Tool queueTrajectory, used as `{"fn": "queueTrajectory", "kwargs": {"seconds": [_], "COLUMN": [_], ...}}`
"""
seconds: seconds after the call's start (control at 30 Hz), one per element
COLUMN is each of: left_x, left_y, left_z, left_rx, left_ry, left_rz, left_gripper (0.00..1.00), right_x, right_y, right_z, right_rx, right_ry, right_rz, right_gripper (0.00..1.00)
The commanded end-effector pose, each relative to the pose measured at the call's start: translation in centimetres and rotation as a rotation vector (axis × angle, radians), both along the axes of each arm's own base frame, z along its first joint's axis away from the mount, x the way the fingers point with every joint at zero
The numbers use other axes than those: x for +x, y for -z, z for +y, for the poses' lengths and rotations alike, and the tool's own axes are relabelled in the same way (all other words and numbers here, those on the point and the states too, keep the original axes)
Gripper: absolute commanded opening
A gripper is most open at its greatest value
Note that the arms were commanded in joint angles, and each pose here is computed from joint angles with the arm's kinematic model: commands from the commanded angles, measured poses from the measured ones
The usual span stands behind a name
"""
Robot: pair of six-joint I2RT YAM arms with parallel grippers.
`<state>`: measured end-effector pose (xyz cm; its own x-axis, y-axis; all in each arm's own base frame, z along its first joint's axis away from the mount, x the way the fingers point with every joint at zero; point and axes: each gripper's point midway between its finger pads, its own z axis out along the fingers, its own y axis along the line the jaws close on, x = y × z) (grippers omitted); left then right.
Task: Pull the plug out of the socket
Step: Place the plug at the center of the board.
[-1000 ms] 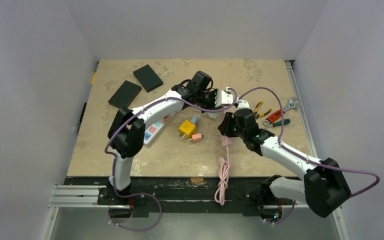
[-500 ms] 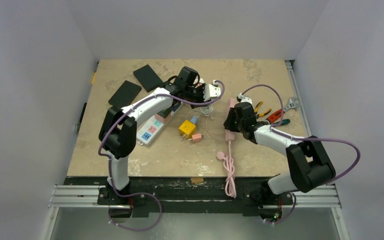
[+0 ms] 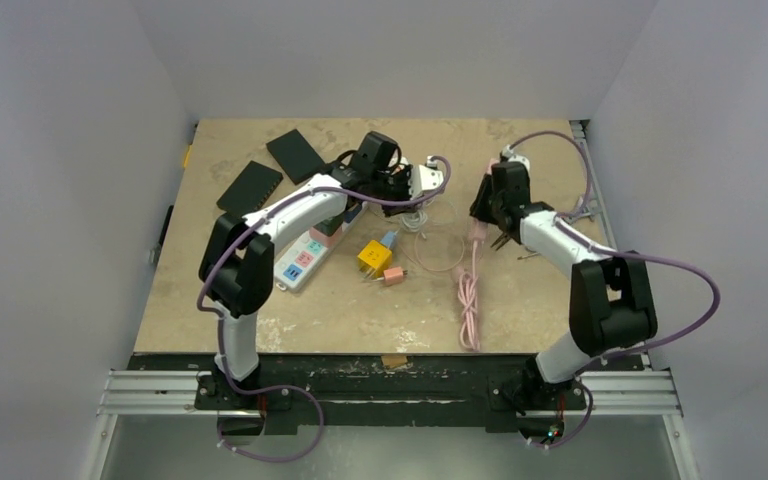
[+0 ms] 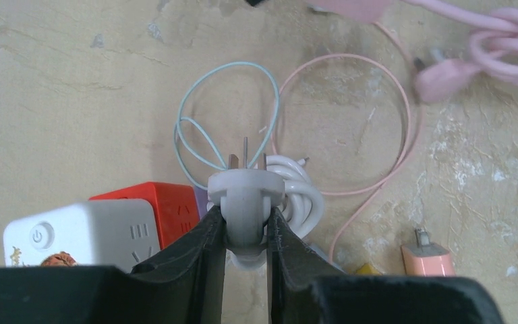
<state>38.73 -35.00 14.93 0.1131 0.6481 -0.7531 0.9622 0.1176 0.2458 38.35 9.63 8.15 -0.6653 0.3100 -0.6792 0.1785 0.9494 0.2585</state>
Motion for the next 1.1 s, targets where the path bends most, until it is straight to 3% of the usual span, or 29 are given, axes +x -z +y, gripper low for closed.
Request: {"fn": "queueTrajectory", "kwargs": {"seconds": [0.0,0.3,0.47,0.77,0.93,1.0,1.07], "left_x": [2.9,7.1,6.5,4.6,3.8,3.0,1.7], "left_y": [-3.4,-3.6,-1.0,2.1,0.4,-1.9,-4.5], "left_z": [-2.0,-4.0,-4.7,-5.9,-4.9,-4.0,-2.8], "left_rx": [-0.083,-0.079,-0.025,0.051,0.057,0.031,-0.011], "left_ry": [-0.069,-0.138,-0.123,-0.099,-0.120,-0.134,-0.149], "left_rz": [-0.051,-0.062,-0.034,0.027,0.035,0.033,0.042], "left_gripper": [0.00,0.00,0.07,0.54,0.81,0.85,0.99], "right_x": [6.7,9.5,9.3,8.4,7.6,6.9,6.0], "right_y": [-4.3,1.8,4.3,-0.4,-5.5,-7.8,-9.6], "right_z": [-1.3,-3.7,-4.0,-3.5,-3.0,-3.1,-3.5], "right_rx": [-0.068,-0.177,-0.177,-0.072,-0.013,0.000,-0.004], "right_ry": [0.001,0.067,0.086,0.118,0.114,0.118,0.123], "right_rz": [-0.097,0.062,0.152,0.028,-0.075,-0.116,-0.150], "right_gripper": [0.00,0.00,0.33,0.69,0.72,0.73,0.73]}}
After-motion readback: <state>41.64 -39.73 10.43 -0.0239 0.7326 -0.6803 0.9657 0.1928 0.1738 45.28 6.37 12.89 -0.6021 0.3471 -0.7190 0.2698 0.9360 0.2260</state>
